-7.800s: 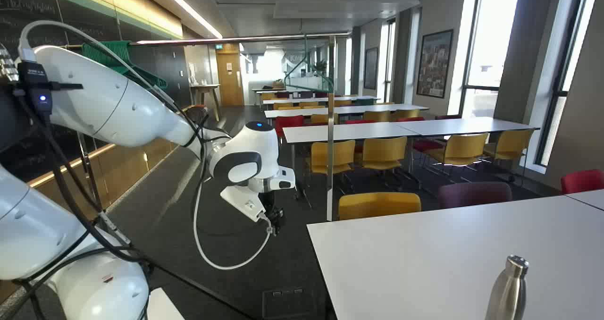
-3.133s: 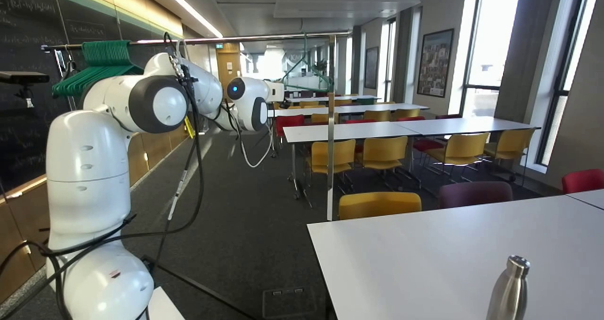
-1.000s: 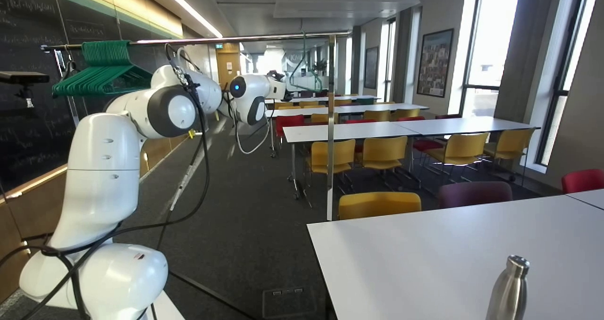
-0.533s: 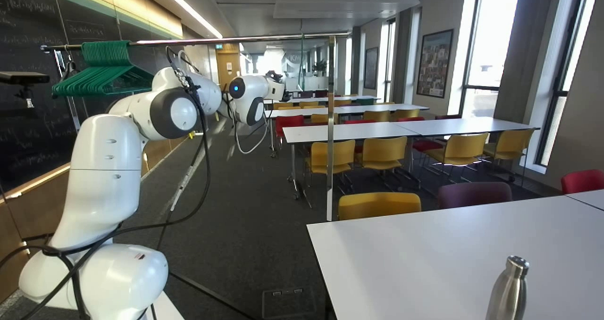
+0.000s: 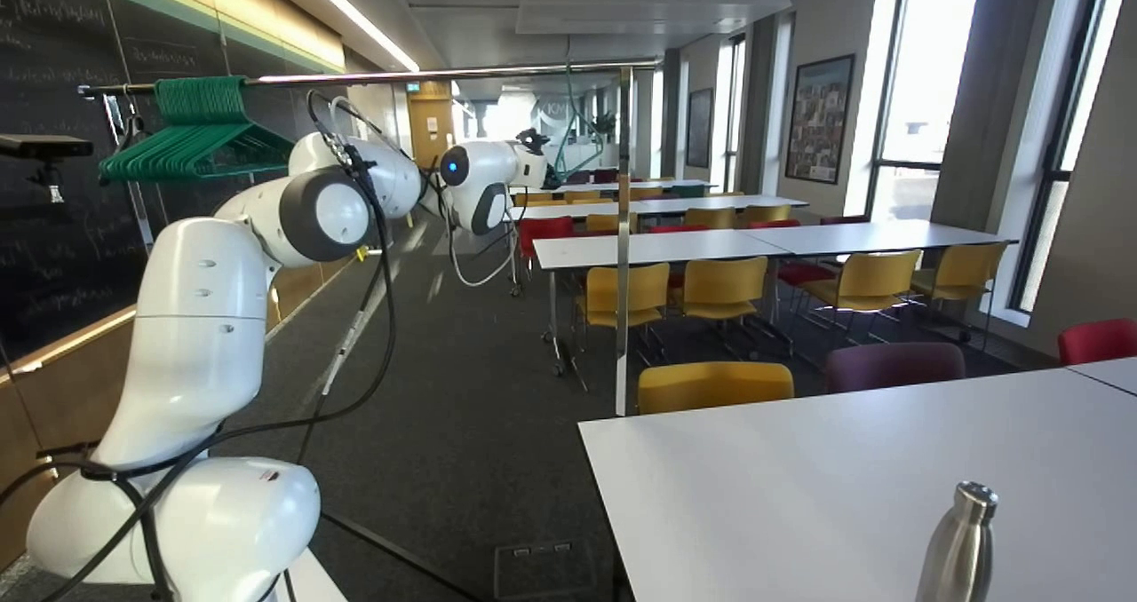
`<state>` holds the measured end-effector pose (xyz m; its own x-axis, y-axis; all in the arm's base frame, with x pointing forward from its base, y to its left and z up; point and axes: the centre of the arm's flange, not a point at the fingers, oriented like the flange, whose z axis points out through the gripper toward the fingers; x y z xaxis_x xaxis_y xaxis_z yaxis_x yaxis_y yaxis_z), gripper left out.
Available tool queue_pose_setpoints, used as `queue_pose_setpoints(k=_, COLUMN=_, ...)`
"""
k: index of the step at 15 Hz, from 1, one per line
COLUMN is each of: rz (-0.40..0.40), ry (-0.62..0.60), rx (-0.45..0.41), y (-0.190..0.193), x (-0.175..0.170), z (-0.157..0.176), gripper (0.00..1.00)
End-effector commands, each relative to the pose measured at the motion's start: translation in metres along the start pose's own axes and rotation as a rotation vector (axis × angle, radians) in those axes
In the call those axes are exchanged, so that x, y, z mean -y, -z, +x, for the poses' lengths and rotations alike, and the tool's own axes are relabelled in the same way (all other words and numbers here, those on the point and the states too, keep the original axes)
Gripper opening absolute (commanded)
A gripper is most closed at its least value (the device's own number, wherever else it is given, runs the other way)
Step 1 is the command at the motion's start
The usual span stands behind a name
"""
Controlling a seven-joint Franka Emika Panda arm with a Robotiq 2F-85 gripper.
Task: Put one green hanger on the table.
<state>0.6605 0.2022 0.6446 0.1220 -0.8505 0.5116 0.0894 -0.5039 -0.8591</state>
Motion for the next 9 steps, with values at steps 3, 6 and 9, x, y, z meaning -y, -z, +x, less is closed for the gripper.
queue_pose_setpoints(k=3, rz=-0.066, ry=0.041, rx=-0.275, y=-0.023, x=-0.021, z=0.017, gripper=1.00)
queue_pose_setpoints(k=6, rz=-0.112, ry=0.072, rx=-0.394, y=-0.027, x=-0.042, z=0.019, gripper=1.00)
queue_pose_setpoints(k=9, rz=-0.108, ry=0.053, rx=-0.374, y=-0.017, x=-0.072, z=0.044, gripper=1.00)
